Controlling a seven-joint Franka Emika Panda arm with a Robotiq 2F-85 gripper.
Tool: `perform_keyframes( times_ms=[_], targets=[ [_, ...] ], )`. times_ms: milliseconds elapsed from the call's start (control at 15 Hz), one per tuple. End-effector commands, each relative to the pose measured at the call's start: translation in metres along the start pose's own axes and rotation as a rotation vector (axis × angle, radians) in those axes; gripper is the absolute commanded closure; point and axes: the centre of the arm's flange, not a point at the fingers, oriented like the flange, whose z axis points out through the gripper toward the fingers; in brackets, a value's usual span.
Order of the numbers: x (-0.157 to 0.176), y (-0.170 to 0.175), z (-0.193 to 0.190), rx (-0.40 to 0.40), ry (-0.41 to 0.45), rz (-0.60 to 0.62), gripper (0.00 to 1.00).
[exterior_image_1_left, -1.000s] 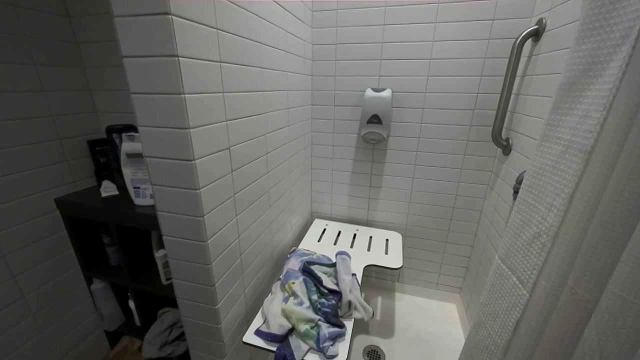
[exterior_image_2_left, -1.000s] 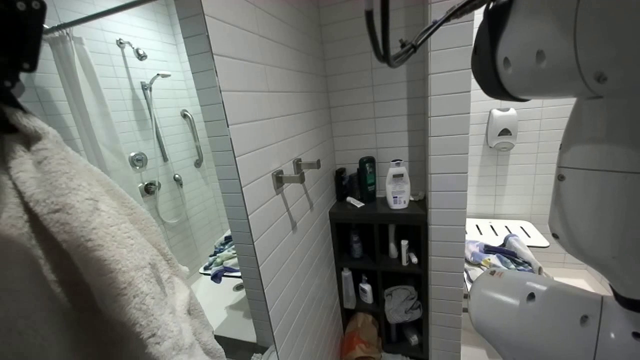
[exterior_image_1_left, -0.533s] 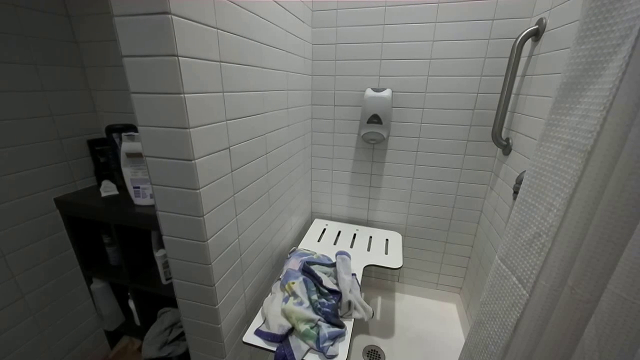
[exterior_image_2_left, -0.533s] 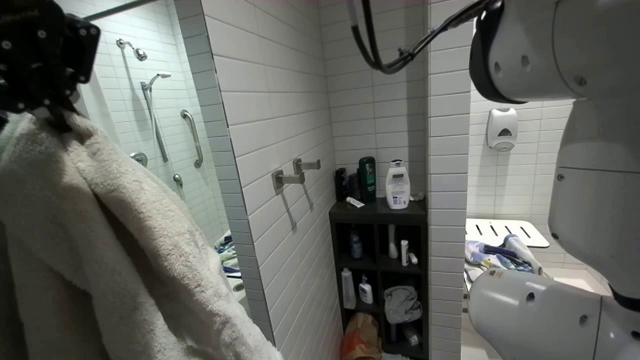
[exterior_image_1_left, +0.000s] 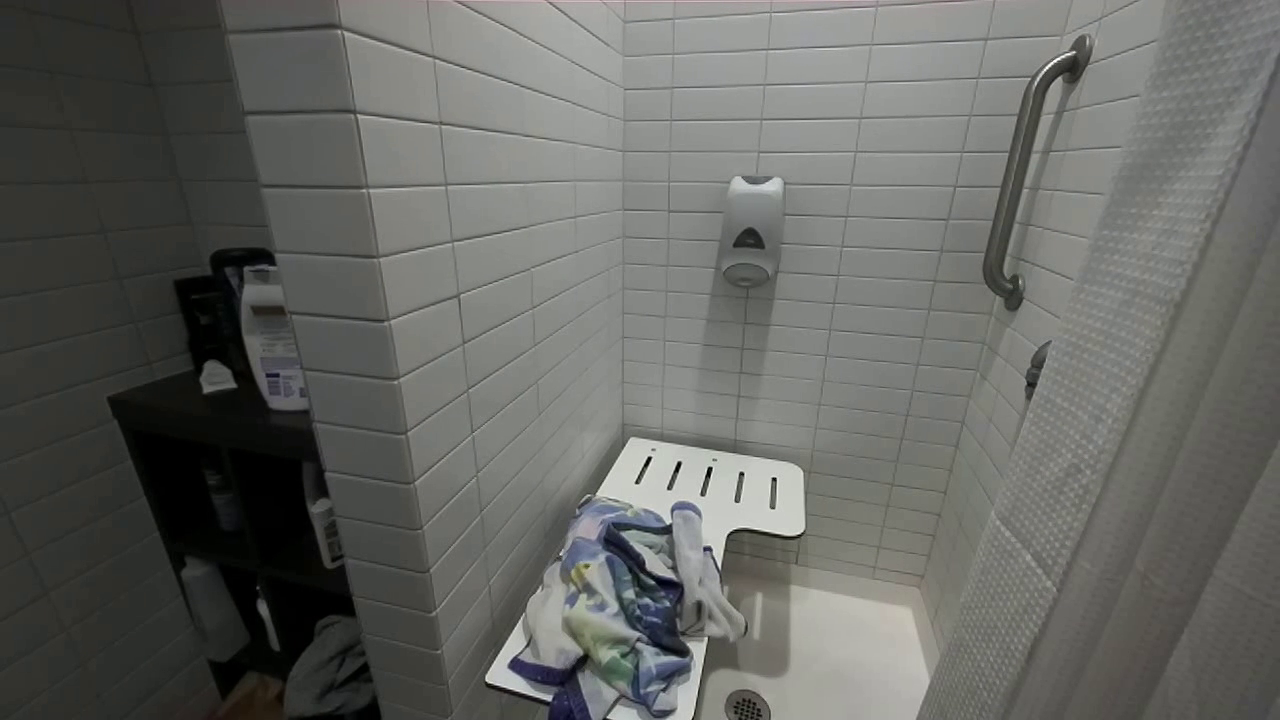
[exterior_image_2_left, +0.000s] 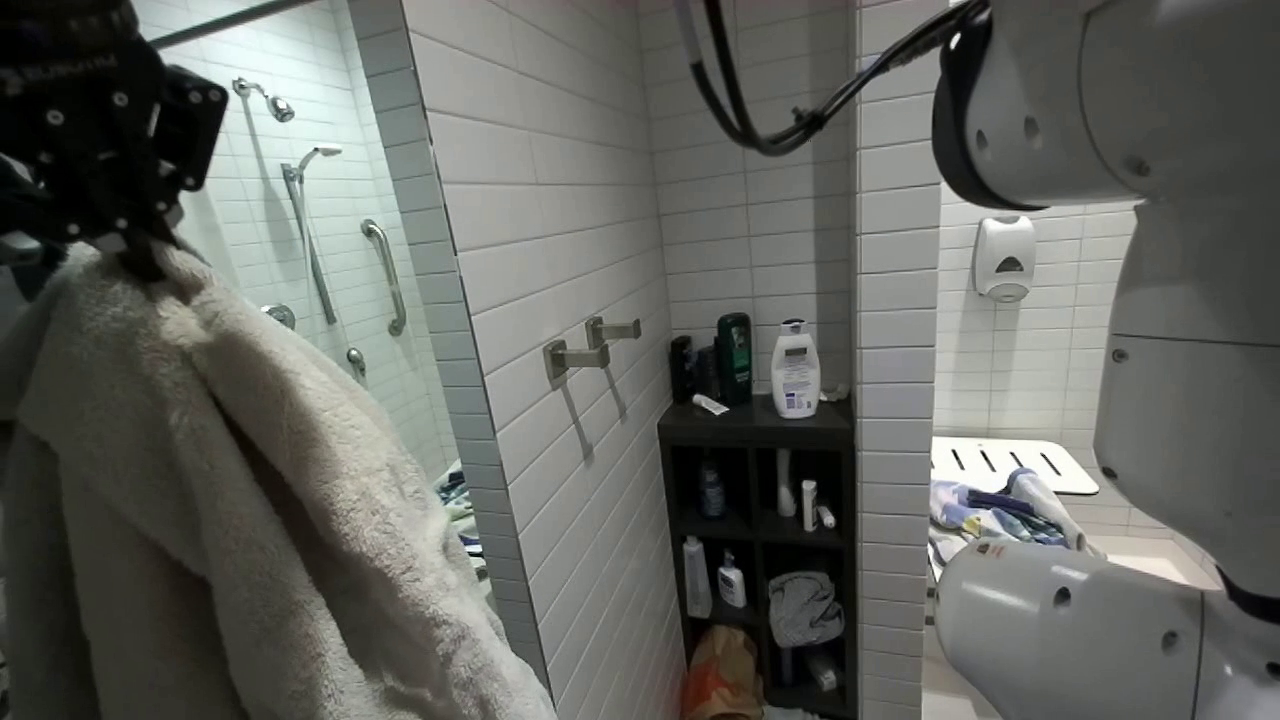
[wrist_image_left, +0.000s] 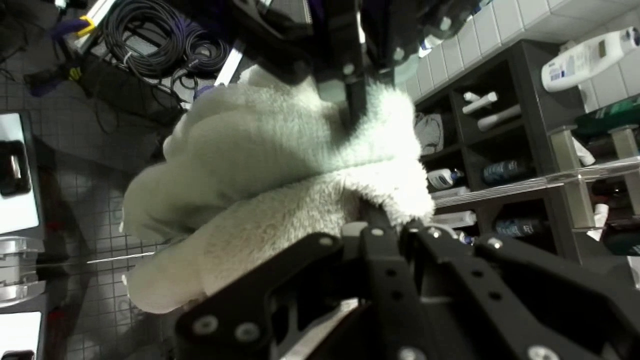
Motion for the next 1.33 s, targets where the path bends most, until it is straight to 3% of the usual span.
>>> perform_keyframes(
  times_ms=[0,467,1267],
  targets=[
    [-0.033,-0.024,-0.016,-0.004,-0.046,0.049,0.98],
    [-0.045,-0.058,-0.036,0.02,-0.07,0.105,0.98],
    [-0.064,-0.148,-0.055,0.116,-0.075,0.256,0.98]
  ],
)
